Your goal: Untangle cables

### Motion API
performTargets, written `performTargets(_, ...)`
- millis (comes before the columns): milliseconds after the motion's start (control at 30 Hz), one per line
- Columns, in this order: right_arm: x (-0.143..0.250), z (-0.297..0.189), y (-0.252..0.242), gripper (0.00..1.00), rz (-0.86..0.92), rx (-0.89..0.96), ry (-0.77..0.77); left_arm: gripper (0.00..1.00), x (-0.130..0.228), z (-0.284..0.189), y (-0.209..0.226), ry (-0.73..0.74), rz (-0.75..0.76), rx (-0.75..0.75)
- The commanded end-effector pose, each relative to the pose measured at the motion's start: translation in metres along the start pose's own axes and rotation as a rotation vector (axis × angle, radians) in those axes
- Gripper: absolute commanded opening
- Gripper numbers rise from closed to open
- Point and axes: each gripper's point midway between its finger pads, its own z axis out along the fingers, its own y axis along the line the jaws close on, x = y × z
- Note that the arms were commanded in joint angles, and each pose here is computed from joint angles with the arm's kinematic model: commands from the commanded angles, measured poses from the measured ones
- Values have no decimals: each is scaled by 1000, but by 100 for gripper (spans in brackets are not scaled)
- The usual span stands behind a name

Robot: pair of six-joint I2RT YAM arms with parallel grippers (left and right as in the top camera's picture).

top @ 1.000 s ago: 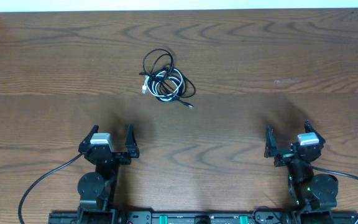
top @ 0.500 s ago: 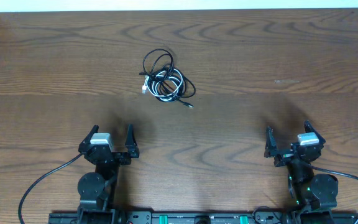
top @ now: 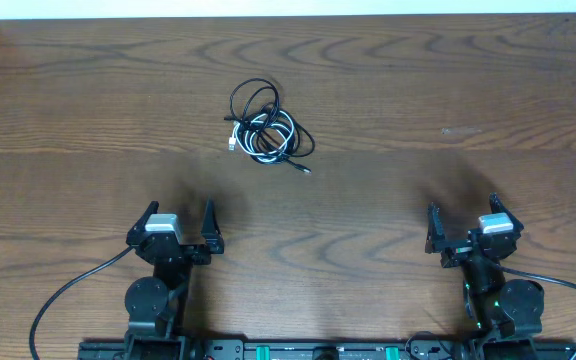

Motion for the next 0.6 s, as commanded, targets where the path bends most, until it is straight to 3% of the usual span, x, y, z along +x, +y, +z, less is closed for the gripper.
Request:
performTargets(0, 1, 0, -1, 99, 7, 6, 3, 100, 15, 1, 8, 45, 11, -40)
performTargets(567, 1, 0, -1, 99, 7, 6, 3, 99, 9, 0, 13, 21, 28, -70)
